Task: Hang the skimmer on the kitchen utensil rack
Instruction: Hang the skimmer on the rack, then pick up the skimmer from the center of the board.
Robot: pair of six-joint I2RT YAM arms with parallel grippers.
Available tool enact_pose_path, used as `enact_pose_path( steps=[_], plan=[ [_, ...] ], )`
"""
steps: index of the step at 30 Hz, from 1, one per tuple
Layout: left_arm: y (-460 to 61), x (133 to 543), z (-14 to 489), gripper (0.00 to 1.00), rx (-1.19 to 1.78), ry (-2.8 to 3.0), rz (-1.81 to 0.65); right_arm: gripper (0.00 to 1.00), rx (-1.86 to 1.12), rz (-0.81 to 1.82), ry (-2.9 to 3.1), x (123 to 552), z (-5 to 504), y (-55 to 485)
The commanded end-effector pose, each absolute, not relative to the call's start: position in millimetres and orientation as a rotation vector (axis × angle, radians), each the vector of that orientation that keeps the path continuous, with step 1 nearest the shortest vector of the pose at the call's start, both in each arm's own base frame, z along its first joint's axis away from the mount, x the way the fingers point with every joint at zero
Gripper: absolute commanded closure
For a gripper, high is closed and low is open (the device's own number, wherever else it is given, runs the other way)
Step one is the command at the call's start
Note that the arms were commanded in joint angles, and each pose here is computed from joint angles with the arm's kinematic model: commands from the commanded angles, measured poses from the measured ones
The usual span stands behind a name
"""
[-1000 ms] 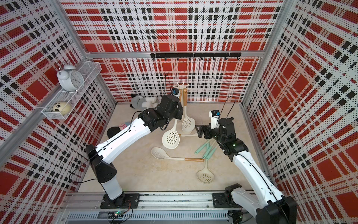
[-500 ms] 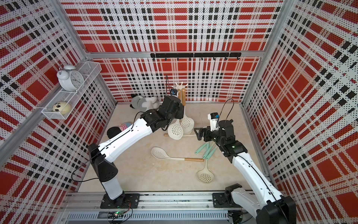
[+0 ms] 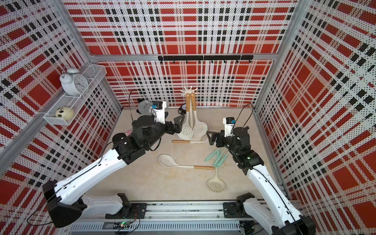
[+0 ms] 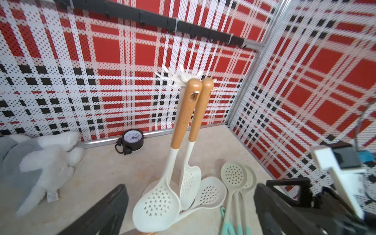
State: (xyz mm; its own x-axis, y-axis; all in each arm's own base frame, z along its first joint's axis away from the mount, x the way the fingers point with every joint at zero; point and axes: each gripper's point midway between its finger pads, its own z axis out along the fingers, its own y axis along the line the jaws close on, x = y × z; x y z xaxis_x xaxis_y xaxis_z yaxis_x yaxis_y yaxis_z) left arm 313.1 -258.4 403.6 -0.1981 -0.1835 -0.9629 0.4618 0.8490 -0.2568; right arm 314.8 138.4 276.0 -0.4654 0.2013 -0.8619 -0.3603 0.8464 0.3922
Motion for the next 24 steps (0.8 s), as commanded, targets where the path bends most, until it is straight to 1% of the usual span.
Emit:
enact_pose_path(
  steps=[1,5,7,9,11,13,18,21,24],
  plan=[
    [-246,294,417,0.01,0.219,1.551,-0.682,0.00,-0.078,0.625,1.982,314,263,131],
    [-220,280,389,0.00,0.161,1.555,-0.743,0.00,-0.092,0.624,2.030,311,245,136],
    [-205,279,370,0.05,0.107,1.584,-0.769,0.00,-0.117,0.600,2.061,308,235,142],
    [-188,283,341,0.12,0.031,1.641,-0.768,0.00,-0.165,0.566,2.083,303,228,154],
    [-172,286,310,0.15,-0.041,1.713,-0.743,0.00,-0.234,0.548,2.106,294,219,171],
    [-159,287,274,0.17,-0.110,1.800,-0.717,0.02,-0.325,0.547,2.112,283,210,192],
    [-149,275,198,0.19,-0.221,1.958,-0.732,0.07,-0.543,0.565,2.162,254,174,237],
    [-140,268,156,0.17,-0.289,2.067,-0.677,0.08,-0.564,0.550,2.203,250,157,245],
    [-138,268,131,0.15,-0.309,2.136,-0.633,0.08,-0.545,0.558,2.210,251,153,247]
  ],
)
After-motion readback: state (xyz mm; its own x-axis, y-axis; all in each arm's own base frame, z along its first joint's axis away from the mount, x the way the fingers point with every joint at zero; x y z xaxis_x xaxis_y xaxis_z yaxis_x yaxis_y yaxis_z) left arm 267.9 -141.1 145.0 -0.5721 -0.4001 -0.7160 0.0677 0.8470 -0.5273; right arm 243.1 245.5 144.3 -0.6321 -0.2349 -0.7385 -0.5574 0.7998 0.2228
